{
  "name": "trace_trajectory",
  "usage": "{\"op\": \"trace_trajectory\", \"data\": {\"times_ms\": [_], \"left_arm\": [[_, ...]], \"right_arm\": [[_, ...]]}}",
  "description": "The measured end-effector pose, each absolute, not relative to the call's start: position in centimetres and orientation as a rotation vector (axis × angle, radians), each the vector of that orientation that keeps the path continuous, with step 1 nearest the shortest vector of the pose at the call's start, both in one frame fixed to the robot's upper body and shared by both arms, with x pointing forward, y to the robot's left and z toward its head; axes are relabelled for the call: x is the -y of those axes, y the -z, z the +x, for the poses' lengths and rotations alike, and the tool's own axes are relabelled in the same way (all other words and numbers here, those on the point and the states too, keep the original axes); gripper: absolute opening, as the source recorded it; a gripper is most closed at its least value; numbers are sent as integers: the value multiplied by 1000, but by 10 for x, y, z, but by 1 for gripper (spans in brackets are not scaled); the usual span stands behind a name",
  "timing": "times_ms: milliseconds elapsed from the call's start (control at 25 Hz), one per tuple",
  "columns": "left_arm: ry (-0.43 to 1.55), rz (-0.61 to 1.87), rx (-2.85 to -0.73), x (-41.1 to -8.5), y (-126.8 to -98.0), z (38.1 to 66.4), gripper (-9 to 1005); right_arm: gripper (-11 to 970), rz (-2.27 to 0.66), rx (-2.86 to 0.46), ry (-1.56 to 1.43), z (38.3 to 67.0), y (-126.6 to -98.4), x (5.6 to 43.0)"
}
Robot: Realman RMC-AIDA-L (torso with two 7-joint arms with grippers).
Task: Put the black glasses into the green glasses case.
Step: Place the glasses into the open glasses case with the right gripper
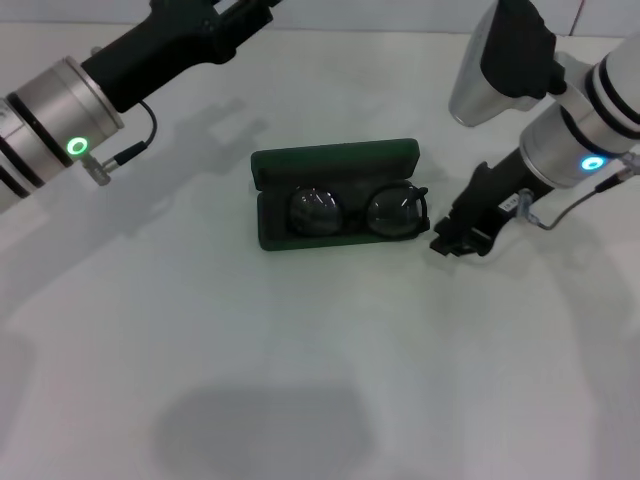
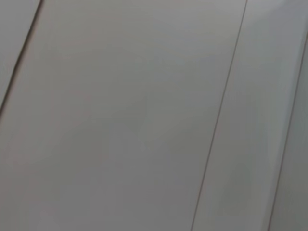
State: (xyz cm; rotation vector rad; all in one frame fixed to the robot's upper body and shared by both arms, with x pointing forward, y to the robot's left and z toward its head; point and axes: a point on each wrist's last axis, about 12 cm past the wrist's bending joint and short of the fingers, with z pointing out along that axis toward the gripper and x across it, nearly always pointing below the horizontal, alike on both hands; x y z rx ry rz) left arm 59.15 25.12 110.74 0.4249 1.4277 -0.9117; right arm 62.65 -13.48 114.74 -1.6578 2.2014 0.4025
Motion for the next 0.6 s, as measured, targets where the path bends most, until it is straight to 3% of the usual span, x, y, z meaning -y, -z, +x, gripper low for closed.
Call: {"op": "trace_trajectory", "data": {"times_ms": [600], "left_arm": [[922,421,-1427,-246,-1105,589,495]], "right_arm": [[171,-1469,-2056,-403,628,-1151,135]]}}
